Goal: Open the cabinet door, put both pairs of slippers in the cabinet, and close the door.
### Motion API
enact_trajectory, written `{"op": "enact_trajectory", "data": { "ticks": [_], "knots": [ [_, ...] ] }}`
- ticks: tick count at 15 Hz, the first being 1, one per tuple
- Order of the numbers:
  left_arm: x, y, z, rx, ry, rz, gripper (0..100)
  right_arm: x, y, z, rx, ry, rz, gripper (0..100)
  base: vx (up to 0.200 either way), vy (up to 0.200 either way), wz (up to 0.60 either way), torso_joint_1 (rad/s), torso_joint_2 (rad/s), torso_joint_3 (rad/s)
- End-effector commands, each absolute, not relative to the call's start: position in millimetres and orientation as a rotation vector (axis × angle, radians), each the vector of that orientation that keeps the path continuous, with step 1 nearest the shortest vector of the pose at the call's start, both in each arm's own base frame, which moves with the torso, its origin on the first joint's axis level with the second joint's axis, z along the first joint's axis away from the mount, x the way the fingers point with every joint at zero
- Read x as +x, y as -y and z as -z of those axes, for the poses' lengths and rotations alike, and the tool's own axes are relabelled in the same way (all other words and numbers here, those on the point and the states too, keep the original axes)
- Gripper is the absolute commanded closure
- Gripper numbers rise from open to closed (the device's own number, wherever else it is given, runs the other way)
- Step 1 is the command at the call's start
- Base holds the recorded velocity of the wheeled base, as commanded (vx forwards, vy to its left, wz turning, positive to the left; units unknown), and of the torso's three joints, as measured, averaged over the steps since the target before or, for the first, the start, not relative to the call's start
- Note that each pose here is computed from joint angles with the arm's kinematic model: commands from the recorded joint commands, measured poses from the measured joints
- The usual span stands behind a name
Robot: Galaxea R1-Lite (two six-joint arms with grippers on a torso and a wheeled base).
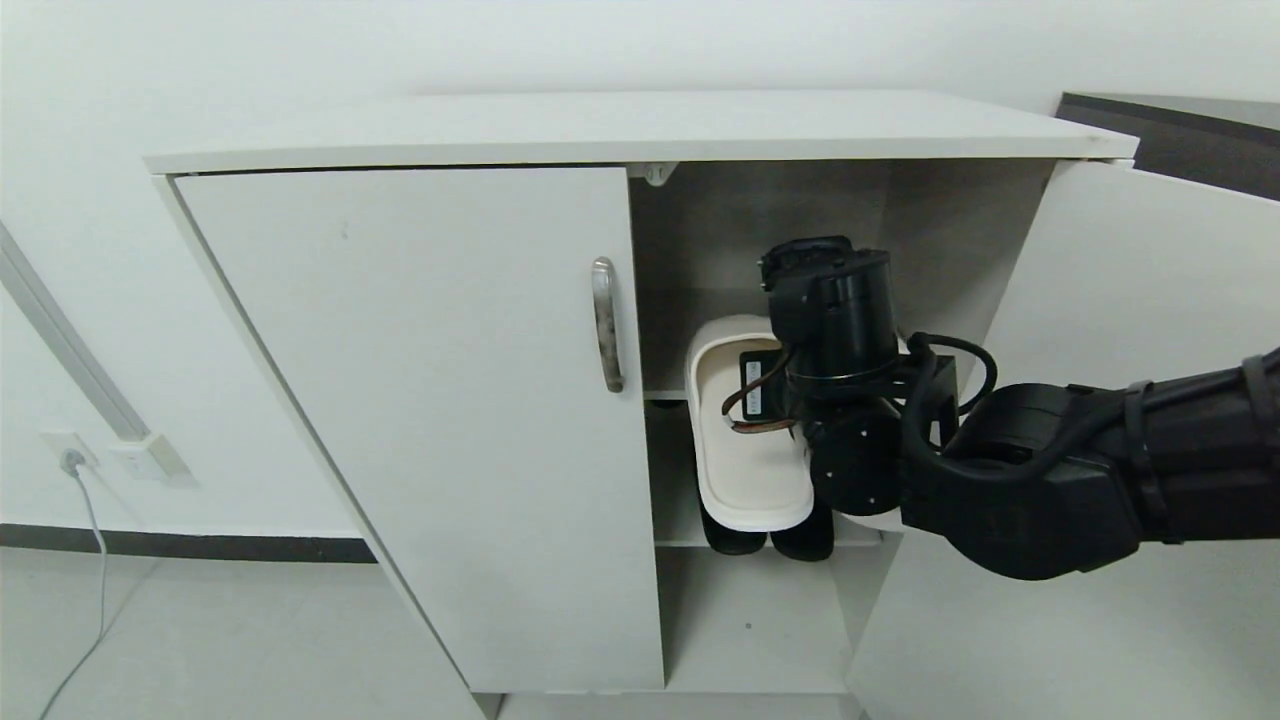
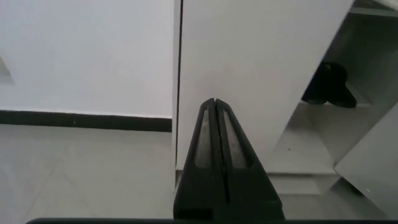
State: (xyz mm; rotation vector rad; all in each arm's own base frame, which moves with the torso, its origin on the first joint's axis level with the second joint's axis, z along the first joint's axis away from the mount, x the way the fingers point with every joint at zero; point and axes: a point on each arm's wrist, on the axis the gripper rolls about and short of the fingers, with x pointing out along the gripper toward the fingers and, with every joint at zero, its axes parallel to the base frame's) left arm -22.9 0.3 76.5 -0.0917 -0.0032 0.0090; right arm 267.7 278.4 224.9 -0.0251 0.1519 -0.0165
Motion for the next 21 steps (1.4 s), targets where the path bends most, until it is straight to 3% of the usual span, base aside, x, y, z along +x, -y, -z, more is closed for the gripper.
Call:
{"op": "enact_trajectory", "data": {
  "ticks": [1, 9, 21],
  "knots": [
    [-23, 0, -77, -0.092, 0.003, -0.009, 100, 273, -278, -225, -0.024, -0.150, 0.022, 100, 0.000, 0.000, 0.00, 0.000, 0.00, 0.000],
    [-23, 0, -77, -0.094, 0.003, -0.009, 100, 318, -282, -216, -0.004, -0.149, 0.024, 100, 0.000, 0.000, 0.00, 0.000, 0.00, 0.000],
    [-23, 0, -77, -0.095, 0.004, -0.009, 100, 359, -279, -237, 0.002, -0.157, 0.054, 100, 0.000, 0.000, 0.00, 0.000, 0.00, 0.000]
  ]
}}
